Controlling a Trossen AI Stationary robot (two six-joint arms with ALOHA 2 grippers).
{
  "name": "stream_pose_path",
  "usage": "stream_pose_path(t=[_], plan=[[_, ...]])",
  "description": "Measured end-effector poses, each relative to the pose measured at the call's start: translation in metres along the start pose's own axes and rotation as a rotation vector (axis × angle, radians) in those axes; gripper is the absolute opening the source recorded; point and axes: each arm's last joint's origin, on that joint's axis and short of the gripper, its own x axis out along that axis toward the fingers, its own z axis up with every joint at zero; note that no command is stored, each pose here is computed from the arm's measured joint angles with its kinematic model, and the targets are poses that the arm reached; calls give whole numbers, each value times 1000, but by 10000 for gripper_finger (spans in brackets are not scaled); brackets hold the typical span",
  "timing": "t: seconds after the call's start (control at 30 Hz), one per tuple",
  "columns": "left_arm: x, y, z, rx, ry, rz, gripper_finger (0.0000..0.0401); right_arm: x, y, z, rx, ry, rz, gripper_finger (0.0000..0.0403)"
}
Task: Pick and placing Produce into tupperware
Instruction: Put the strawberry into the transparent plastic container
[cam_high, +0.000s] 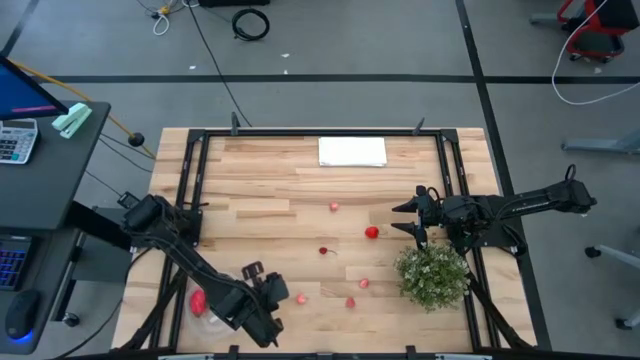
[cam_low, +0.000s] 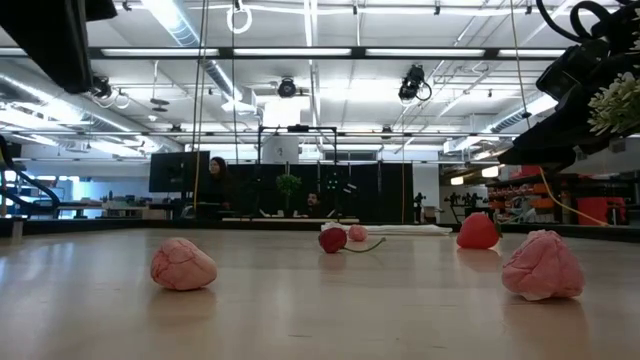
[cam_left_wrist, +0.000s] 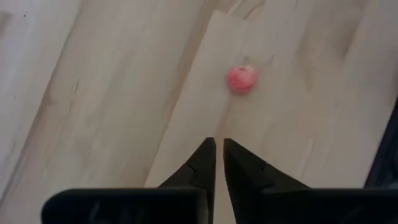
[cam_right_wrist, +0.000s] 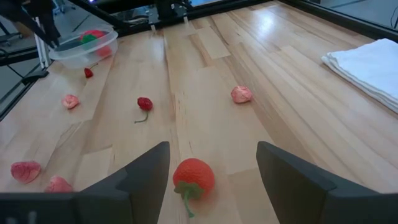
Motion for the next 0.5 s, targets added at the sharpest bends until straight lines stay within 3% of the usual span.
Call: stream_pose_path(t=[0.27, 0.4, 0.5], plan=[[-2, -2, 2, 46, -10, -15, 19, 0, -1, 1, -42, -24, -48, 250], [-2, -1, 1, 73, -6, -6, 16, -1, 2, 13, 296, -142, 0, 250], [-2, 0, 2, 125, -33, 18, 18, -3, 0, 26, 391, -321, -82, 250]])
